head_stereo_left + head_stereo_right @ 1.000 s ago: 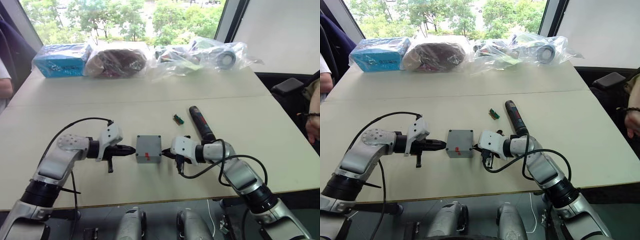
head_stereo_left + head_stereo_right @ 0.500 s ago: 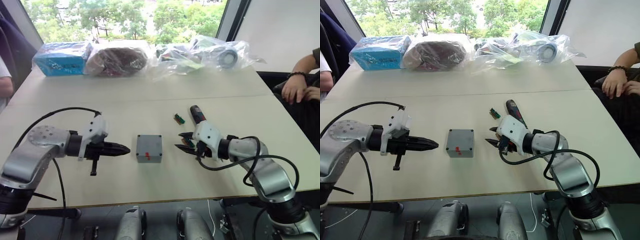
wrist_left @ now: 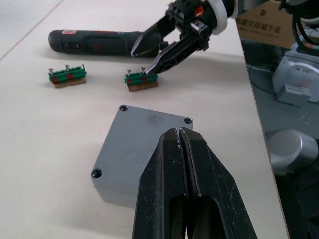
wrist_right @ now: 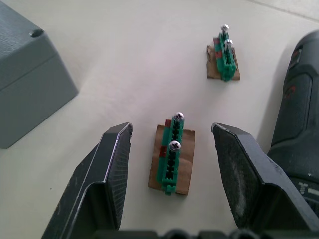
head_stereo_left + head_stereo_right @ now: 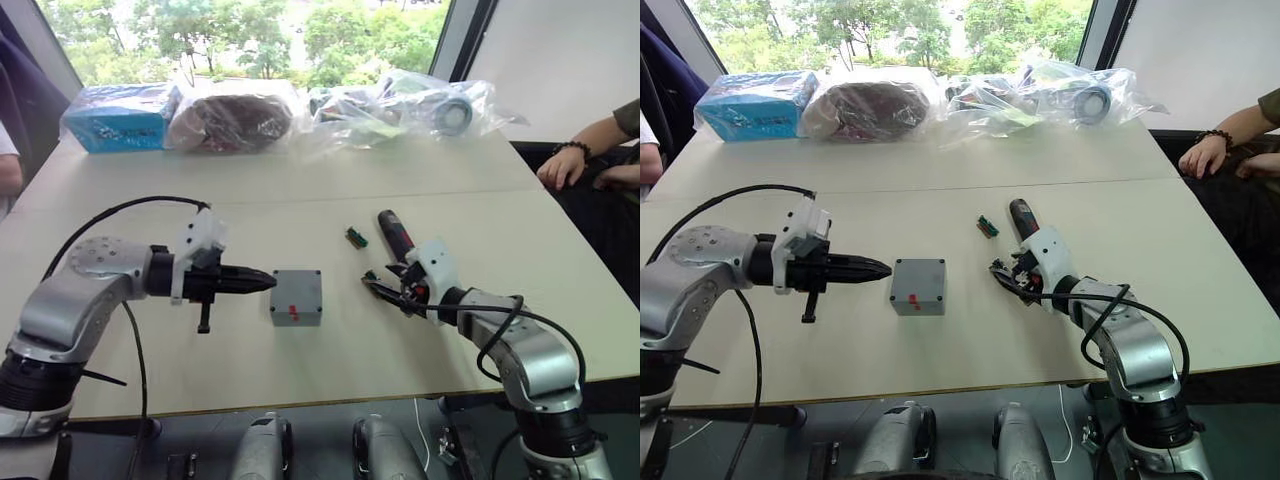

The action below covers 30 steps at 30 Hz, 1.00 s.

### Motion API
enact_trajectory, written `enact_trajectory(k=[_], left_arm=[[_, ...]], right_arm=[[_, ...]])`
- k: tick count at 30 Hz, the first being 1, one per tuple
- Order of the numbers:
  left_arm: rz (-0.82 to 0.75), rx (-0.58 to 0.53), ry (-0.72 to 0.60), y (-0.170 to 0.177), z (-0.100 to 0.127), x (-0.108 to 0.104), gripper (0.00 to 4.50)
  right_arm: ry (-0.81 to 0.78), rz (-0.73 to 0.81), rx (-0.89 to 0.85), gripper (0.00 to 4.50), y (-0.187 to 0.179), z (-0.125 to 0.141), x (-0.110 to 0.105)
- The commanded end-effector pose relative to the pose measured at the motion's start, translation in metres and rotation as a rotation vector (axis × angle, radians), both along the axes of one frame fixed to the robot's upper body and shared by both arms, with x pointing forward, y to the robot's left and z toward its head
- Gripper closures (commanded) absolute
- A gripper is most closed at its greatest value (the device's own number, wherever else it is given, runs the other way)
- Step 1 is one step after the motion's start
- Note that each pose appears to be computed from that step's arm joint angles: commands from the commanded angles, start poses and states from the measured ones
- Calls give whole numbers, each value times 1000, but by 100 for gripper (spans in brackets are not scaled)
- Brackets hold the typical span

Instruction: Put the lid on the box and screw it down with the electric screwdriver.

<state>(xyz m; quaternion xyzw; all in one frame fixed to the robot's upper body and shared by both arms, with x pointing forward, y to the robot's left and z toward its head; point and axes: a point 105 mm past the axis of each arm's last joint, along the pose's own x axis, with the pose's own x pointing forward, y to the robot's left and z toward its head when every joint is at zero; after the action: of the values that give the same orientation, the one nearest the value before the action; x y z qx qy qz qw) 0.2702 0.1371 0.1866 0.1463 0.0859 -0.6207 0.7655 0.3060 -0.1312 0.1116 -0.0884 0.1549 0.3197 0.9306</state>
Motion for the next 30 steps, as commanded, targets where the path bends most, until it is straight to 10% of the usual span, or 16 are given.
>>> enact_trajectory(k=[1,9,17,30], left_arm=[[-12,-24,-43,-5,12,0,450],[-8,-31,-47,-7,14,0,450],[3,-36,-55,-8,16,1,450],[41,-33,-49,-4,14,1,450]], right_arm=[[-9,2,23,180,1,3,-1],[3,13,30,180,1,0,-2],[10,11,38,444,2,-1,1],[-75,6,46,444,-10,36,5]])
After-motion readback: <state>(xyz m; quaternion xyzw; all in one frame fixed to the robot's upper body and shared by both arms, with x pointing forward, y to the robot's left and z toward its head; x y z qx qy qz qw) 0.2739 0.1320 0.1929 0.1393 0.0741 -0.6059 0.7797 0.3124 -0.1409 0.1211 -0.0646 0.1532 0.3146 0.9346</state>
